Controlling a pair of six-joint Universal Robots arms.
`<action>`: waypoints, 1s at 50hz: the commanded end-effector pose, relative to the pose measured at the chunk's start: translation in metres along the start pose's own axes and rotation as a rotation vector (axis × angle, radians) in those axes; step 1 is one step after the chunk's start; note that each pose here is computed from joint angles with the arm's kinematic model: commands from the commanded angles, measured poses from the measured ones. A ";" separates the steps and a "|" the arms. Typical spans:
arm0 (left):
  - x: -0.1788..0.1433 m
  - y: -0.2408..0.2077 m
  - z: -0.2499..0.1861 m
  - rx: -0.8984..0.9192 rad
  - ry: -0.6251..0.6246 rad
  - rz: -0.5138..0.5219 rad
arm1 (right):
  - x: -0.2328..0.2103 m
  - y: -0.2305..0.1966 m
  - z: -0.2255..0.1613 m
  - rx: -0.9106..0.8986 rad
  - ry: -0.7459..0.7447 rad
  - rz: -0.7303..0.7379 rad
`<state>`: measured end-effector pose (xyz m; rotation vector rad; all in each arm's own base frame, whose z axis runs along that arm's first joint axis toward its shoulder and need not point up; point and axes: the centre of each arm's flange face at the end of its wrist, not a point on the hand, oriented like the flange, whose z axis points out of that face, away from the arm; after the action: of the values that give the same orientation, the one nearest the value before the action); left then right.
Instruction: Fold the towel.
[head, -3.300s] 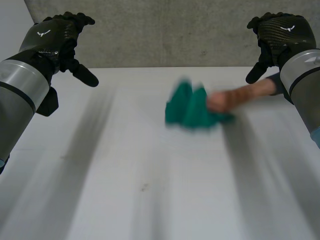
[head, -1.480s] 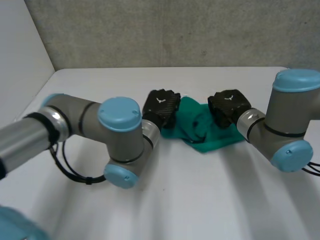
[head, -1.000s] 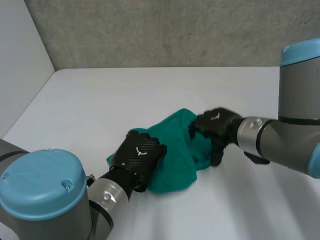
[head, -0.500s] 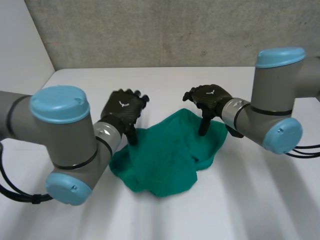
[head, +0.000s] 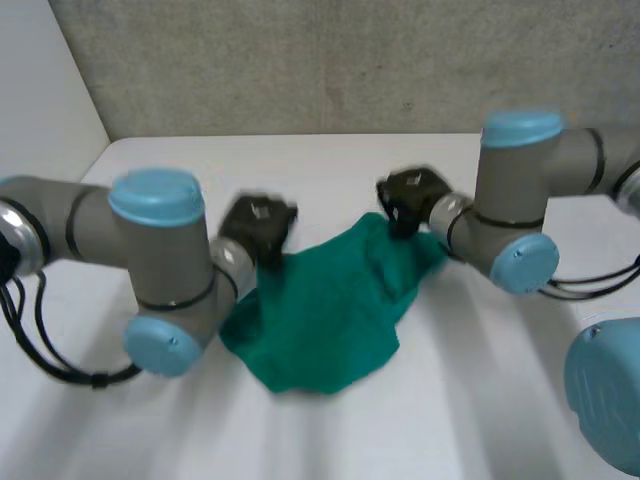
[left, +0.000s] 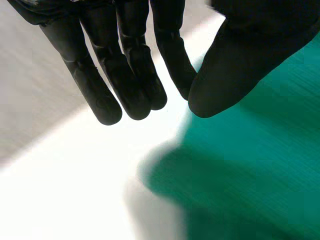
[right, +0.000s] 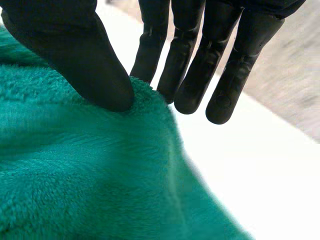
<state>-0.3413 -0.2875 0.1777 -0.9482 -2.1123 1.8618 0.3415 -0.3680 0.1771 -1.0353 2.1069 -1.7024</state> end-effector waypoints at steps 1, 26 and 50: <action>-0.045 -0.114 -0.002 0.488 -0.280 -0.014 | 0.038 -0.110 -0.027 0.394 0.216 -0.068; -0.030 -0.017 0.000 0.222 -0.226 -0.057 | 0.012 -0.169 -0.137 0.661 0.075 -0.131; 0.017 0.056 0.009 -0.174 0.375 -0.483 | 0.003 -0.163 -0.166 0.594 -0.003 -0.114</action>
<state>-0.3339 -0.2768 0.1402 -0.7033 -2.0255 1.2597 0.3032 -0.2624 0.3776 -0.9433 1.4138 -2.2052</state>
